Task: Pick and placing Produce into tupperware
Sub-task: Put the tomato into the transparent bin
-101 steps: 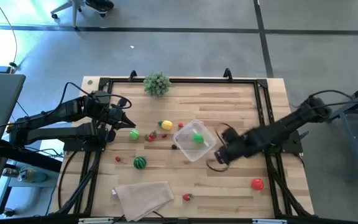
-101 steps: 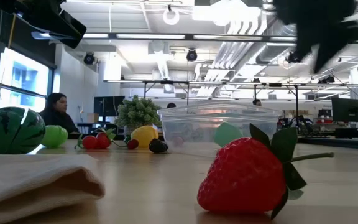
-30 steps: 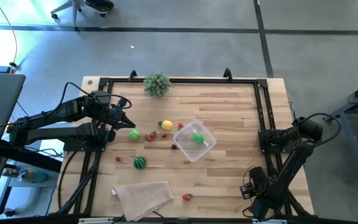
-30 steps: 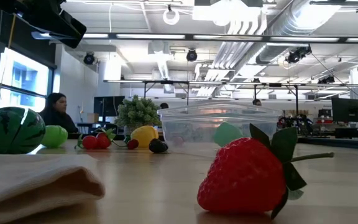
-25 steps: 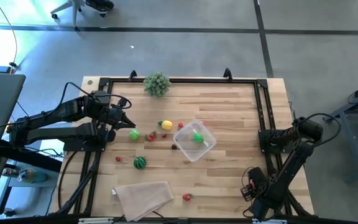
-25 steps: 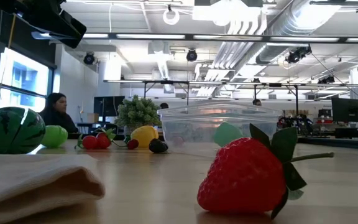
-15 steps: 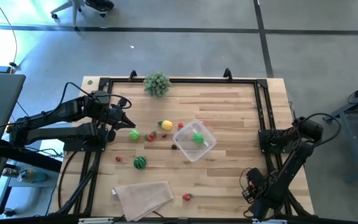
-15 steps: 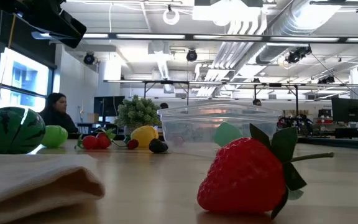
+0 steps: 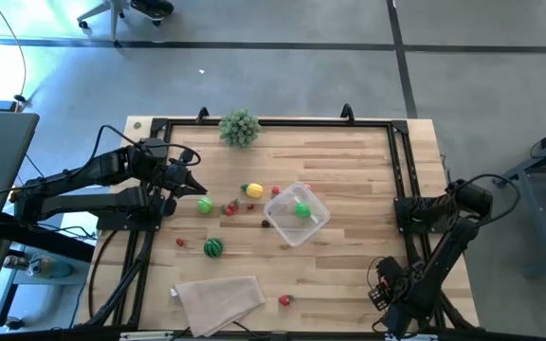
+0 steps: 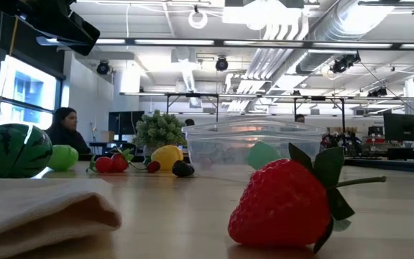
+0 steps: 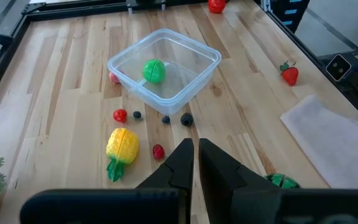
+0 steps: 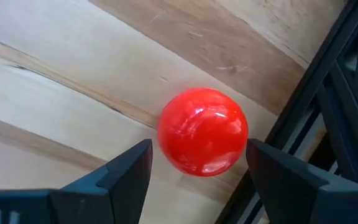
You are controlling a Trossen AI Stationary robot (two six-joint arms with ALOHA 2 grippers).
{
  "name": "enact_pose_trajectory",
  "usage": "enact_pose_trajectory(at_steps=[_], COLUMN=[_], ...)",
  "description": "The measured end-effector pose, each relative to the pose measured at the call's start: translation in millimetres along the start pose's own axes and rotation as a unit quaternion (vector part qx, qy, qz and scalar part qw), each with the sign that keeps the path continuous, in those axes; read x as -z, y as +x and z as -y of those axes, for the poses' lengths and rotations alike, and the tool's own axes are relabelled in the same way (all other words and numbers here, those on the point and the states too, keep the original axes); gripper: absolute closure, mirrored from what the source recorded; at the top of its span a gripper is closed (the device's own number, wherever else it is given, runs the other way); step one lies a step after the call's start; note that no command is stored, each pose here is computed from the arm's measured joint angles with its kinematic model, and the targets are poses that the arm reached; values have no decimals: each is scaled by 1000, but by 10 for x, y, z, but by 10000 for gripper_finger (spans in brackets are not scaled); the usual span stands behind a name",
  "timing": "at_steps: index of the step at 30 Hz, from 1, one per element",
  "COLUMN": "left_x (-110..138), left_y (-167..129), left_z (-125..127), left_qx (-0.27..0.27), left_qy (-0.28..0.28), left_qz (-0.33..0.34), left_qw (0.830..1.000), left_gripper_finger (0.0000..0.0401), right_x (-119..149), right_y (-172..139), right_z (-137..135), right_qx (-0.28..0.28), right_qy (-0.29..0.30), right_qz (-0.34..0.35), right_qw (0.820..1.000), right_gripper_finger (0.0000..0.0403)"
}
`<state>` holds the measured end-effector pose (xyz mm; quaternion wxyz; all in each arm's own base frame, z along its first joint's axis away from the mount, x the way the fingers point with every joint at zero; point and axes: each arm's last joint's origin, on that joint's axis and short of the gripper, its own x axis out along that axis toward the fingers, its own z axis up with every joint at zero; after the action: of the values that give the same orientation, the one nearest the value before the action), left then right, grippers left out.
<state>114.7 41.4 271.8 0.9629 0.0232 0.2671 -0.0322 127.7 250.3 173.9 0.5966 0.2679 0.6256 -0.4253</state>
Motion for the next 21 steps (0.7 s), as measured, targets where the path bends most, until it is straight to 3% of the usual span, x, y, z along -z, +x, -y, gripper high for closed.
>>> enact_pose_trajectory(at_steps=[21], left_x=[0], left_y=[-1], left_z=[0], left_qx=[0], left_qy=[0], left_qz=[0], left_qw=[1000], left_gripper_finger=[384], right_x=[-37], right_y=[78], right_z=[-117], right_qx=[-10], right_qy=[10], right_qz=[9], right_qw=[1000], right_gripper_finger=[150])
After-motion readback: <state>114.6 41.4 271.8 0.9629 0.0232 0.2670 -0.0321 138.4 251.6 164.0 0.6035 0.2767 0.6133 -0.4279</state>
